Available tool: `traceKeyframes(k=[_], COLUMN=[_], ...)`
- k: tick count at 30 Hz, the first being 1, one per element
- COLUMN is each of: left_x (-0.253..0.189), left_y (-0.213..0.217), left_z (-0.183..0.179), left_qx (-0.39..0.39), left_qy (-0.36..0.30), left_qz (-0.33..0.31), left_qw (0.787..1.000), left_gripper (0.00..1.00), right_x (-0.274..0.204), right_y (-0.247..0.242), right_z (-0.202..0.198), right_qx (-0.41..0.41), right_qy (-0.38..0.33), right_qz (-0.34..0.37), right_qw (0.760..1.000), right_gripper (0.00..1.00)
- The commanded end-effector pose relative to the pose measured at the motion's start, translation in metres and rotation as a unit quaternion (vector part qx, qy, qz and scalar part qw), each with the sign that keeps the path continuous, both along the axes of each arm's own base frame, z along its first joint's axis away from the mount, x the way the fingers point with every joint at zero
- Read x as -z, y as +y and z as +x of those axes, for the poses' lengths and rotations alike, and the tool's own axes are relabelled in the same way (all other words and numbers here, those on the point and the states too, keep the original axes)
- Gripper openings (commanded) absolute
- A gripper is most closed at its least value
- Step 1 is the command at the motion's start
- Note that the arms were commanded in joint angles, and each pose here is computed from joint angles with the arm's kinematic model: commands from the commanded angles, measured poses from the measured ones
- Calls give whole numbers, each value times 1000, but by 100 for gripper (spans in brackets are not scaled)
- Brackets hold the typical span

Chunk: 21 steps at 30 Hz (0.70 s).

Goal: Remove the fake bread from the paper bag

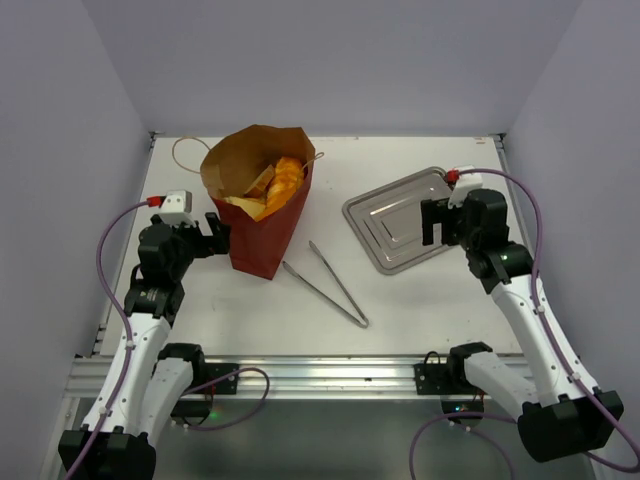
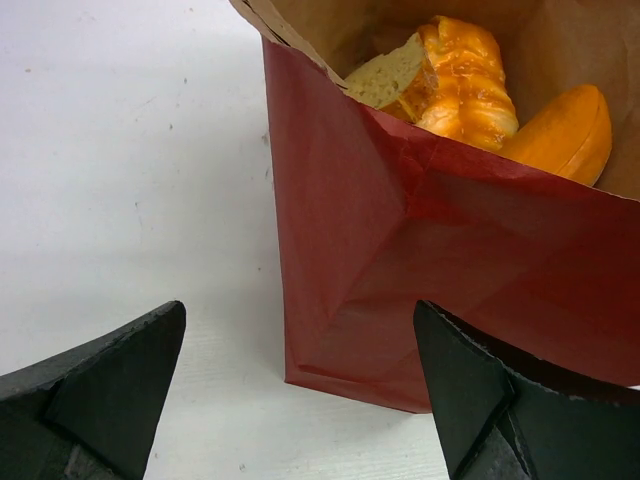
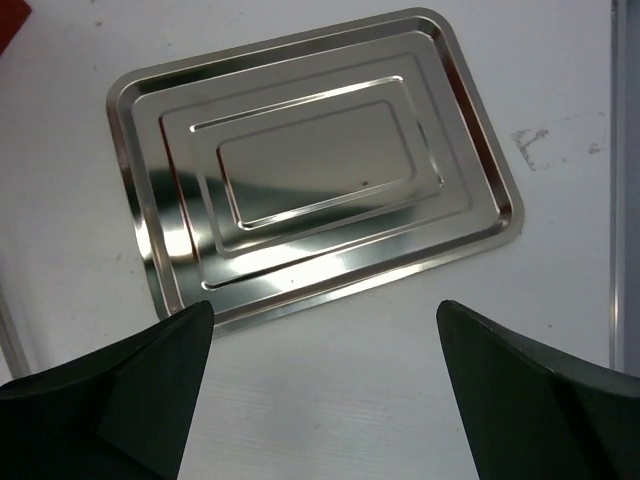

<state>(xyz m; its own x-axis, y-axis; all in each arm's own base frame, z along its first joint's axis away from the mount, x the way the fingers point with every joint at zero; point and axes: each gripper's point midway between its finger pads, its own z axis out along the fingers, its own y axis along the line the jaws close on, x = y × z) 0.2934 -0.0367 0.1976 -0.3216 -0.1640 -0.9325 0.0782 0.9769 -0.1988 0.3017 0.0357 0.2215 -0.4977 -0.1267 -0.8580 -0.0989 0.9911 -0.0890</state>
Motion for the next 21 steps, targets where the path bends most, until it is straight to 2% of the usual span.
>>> traceKeyframes(k=[1,3,4,5,6,7,8,15,16,17,18,20,21], left_x=[-23,-21,-22,-21,-22,-22,-21,-20,-19,-19,-19,-18,-18], left_y=[-3,-3,-3,-4,-3,-4,-3,-4,-4,-3,-3,-2,-2], left_z=[7,7,7,7,7,7,8,8,8,8,8,8,8], left_qx=[11,11,11,12,11,12,11,12,12,11,11,9,8], left_qy=[-44,-42,-42,-42,-43,-42,-42,-38,-36,-37,-36,-36,-36], left_qz=[5,6,5,5,5,5,6,5,6,6,7,8,8], left_qw=[999,999,999,999,999,999,999,999,999,999,999,999,999], left_gripper=[100,100,100,100,100,100,99,100,100,100,100,100,100], right_x=[-14,-11,-9,-9,3,8,13,30,37,39,47,61,65], right_y=[32,49,56,77,80,86,89,107,117,121,117,133,135], right_z=[-2,-15,-21,-34,-48,-54,-59,-67,-68,-64,-58,-55,-52], right_qx=[-104,-185,-253,-336,-400,-431,-446,-451,-462,-460,-433,-440,-424], right_qy=[-13,-2,-6,-7,7,19,29,90,106,104,115,129,142], right_qz=[22,11,-29,-19,-57,-59,-60,-22,-26,-34,-57,-82,-87], right_qw=[994,983,967,942,915,900,893,888,880,881,892,885,890], right_gripper=[99,99,99,99,99,99,99,99,99,99,99,99,99])
